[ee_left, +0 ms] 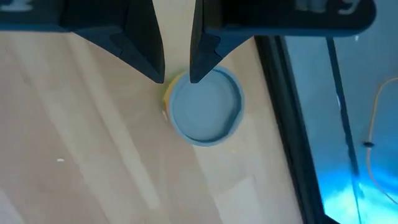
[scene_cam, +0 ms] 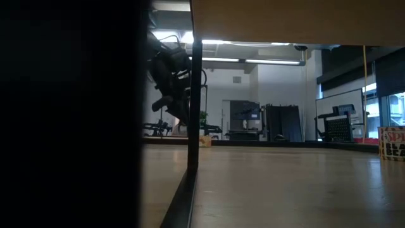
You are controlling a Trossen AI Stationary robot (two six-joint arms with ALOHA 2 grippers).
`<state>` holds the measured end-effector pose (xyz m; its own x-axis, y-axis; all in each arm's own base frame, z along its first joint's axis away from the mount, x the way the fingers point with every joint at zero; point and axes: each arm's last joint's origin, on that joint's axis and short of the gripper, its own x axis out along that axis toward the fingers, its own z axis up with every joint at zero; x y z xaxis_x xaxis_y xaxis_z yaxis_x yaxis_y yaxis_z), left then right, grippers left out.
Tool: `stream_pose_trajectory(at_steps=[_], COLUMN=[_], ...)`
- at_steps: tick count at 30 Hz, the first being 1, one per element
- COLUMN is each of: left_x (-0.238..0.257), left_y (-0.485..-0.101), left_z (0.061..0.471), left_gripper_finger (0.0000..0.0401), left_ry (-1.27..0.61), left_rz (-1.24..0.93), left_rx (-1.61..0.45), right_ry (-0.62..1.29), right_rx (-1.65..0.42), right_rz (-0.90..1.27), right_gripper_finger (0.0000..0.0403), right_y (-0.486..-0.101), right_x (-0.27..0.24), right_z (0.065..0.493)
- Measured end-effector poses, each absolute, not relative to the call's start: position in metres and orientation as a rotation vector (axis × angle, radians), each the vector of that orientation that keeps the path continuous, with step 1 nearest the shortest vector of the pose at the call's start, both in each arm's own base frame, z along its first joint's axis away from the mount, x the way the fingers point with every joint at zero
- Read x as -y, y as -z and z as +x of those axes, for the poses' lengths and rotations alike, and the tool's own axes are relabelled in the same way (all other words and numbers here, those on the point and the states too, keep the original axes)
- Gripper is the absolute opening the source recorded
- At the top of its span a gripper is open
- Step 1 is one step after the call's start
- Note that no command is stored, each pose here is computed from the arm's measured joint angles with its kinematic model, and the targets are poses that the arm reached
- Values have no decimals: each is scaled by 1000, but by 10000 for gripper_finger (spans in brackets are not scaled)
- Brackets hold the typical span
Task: Pick and place cans onto a shelf
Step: Put the canned mushroom on the shelf
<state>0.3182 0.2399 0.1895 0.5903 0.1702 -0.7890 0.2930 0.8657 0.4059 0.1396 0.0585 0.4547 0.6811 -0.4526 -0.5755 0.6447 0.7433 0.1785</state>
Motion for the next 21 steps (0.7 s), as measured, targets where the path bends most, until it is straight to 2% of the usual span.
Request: stream_pose_trajectory(at_steps=[14,21], left_x=[-247,-249], left_y=[-164,-163], left_z=[324,328], left_gripper_finger=[69,69], left_ry=[147,140], left_rz=[584,626], left_rx=[-942,-901], right_ry=[647,654], right_rx=[-512,-499], right_rz=[403,436], right_gripper_finger=[4,4], right_y=[-455,-455], right_x=[-58,-59], right_z=[140,140])
